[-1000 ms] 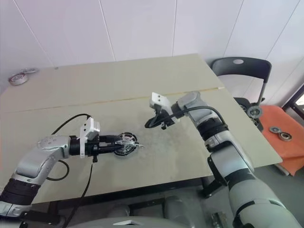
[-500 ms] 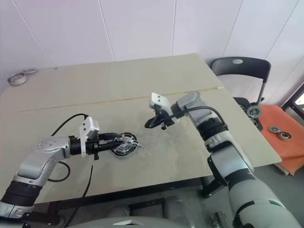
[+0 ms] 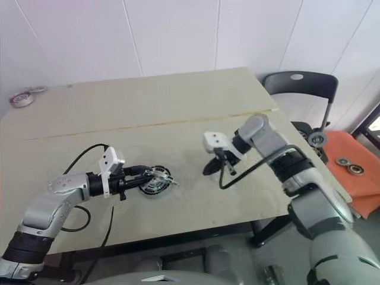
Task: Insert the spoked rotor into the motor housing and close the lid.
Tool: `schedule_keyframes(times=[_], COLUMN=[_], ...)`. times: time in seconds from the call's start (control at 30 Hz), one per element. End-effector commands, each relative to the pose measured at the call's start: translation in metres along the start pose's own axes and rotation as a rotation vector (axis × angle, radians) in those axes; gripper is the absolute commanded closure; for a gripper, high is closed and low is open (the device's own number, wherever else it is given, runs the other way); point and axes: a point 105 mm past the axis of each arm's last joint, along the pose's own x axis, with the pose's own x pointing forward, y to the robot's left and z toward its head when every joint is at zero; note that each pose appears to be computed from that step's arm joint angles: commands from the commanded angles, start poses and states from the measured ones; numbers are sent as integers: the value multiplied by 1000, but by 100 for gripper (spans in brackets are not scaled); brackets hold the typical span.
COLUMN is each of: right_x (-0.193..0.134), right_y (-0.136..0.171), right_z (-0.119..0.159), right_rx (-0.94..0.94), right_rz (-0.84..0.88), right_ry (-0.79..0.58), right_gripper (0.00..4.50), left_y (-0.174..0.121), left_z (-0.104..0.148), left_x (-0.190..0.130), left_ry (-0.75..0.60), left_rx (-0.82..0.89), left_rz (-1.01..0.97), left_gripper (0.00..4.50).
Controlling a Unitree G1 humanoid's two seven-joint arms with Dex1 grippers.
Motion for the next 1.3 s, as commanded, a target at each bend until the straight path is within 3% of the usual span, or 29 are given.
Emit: schedule_keyframes(times=[0.03,0.27,0.47,0.6,0.77,1.1,1.3], right_x=[-1,9,9,1,0,18,38], right_y=[-10,-19,-5,-1,8,37,17], right_z=[20,24,23,67,98,96,73], right_rx=[-45,-35,-35,88,215,348,360], right_rz=[-9,-24,39,115,230,372,248], right_ry=[-24,-36,-34,-259,-372,-343,-280], right_gripper=[450,450,450,450,450,450,450], left_y=[1,-1,1,2,1,0,0], left_z=[15,16,16,17,18,18,19], left_x=[1,4,2,3,5,8,9], left_ry=[-51,-64,-67,-72,-77,-92,-100], left_rx=[39,31,27,27,28,23,20], left_rz=[11,22,39,41,42,57,63], left_gripper=[276,276,276,276,276,276,276])
